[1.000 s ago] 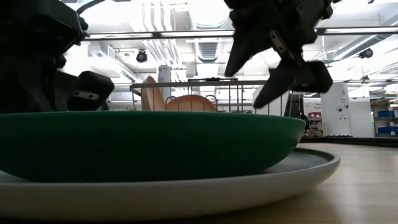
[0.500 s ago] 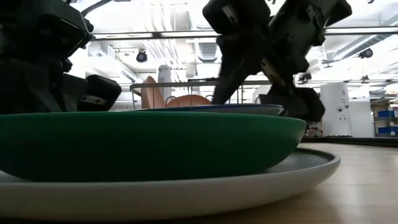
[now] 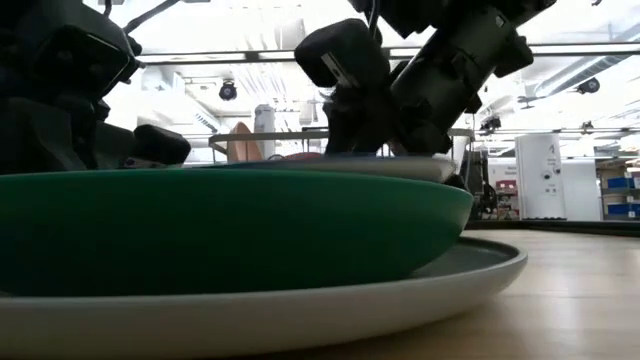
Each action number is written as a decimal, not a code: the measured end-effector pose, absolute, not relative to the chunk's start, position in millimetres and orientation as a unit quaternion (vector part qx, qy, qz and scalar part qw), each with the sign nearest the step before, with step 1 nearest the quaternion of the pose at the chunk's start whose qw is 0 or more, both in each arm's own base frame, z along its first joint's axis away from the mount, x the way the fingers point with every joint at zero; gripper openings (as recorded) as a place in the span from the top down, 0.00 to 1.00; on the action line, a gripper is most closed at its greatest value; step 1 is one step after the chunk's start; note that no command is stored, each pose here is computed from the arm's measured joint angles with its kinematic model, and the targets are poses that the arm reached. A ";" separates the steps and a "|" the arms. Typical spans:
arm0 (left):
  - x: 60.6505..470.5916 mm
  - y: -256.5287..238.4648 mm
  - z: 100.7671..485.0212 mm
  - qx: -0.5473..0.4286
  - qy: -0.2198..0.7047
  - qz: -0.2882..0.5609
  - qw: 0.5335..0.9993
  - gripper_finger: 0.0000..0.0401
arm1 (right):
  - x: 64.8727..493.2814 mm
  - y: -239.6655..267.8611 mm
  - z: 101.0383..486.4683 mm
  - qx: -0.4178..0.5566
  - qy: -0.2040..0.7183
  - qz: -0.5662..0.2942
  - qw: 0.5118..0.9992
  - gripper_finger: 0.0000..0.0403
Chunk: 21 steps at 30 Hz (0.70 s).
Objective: Sort dishes
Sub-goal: Put the blue patterned plate in the dish rack
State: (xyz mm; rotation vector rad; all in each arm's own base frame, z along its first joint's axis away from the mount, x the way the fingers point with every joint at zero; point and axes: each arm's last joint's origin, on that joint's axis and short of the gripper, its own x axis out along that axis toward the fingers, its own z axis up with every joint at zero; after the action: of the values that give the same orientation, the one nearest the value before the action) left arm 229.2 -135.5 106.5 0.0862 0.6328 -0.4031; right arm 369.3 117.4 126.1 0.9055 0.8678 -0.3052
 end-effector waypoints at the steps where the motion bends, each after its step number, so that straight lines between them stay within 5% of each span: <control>1: 229.2 -135.6 107.0 0.041 0.307 -0.198 0.930 1.00 | 369.5 116.6 127.0 0.422 0.402 -0.142 0.800 0.70; 6: 227.1 -134.9 111.4 0.043 0.303 -0.203 0.930 1.00 | 371.6 112.5 133.7 0.416 0.385 -0.139 0.812 0.91; 21: 223.0 -131.3 134.9 0.037 0.273 -0.198 0.941 1.00 | 358.1 110.6 153.0 0.377 0.419 -0.129 0.816 0.97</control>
State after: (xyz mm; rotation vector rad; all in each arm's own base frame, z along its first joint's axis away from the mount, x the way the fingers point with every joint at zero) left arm 223.0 -131.3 134.9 0.0764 0.5570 -0.4049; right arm 358.1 110.6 153.0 0.8030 0.8926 -0.2743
